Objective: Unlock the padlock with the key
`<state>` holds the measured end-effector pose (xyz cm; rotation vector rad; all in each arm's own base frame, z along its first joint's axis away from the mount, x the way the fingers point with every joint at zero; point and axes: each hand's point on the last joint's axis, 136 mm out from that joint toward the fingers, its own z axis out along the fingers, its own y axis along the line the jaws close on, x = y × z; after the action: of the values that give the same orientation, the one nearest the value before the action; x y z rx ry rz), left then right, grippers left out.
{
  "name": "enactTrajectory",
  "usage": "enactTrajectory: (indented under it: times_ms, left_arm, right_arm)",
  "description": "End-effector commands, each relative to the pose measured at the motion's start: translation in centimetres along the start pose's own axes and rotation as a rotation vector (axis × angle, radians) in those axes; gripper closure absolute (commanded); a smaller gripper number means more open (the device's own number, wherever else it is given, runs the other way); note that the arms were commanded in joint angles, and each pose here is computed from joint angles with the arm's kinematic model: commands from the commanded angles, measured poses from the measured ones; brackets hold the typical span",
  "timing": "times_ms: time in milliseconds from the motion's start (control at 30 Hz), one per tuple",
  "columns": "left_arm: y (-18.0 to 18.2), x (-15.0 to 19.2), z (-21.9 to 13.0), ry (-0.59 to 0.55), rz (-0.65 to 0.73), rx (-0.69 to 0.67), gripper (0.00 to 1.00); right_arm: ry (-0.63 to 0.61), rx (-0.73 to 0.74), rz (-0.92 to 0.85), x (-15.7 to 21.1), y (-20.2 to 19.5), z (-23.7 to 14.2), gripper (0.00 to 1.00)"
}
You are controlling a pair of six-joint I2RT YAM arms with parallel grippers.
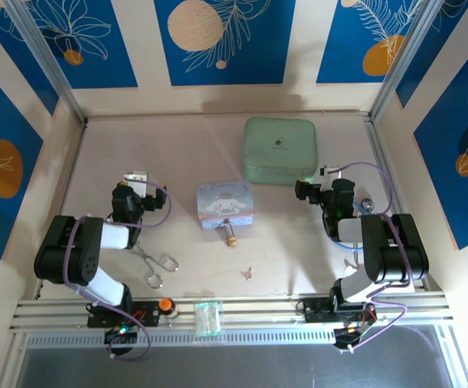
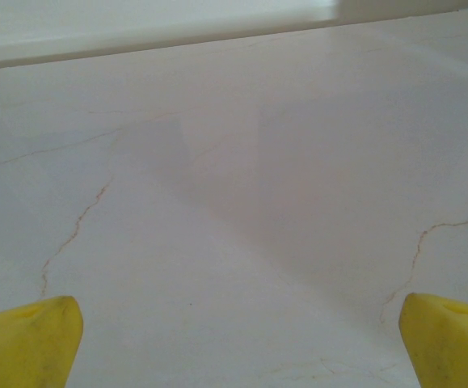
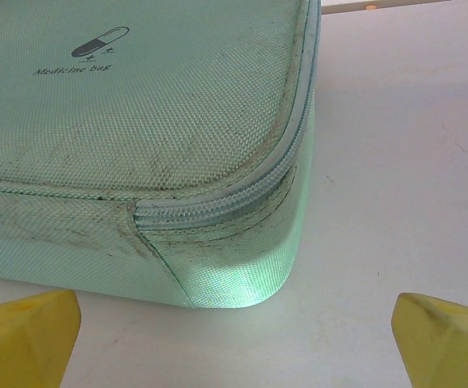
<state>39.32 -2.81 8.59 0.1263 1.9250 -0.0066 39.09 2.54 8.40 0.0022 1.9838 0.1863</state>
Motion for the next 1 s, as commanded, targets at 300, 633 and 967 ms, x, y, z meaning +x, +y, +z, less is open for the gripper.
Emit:
enactTrajectory:
  times_ms: [300, 633, 967]
  left_arm:
    - [2.1, -4.8, -2.9, -0.034, -0.044, -0.092, 0.00]
    - [3.2, -9.9, -8.1, -0.192, -0.619, -0.093, 0.00]
    - [-3.6, -9.8, -8.3, 0.026, -0.789, 0.261, 0.00]
  right_arm:
    - [-0.010, -0.045, -0.017, -3.9, 1.0, -1.5, 0.01]
    - [0.003, -0.109, 0.236, -7.5, 3.1, -7.3, 0.01]
    - [0.351, -0.340, 0.404, -5.2, 10.2, -10.8, 0.01]
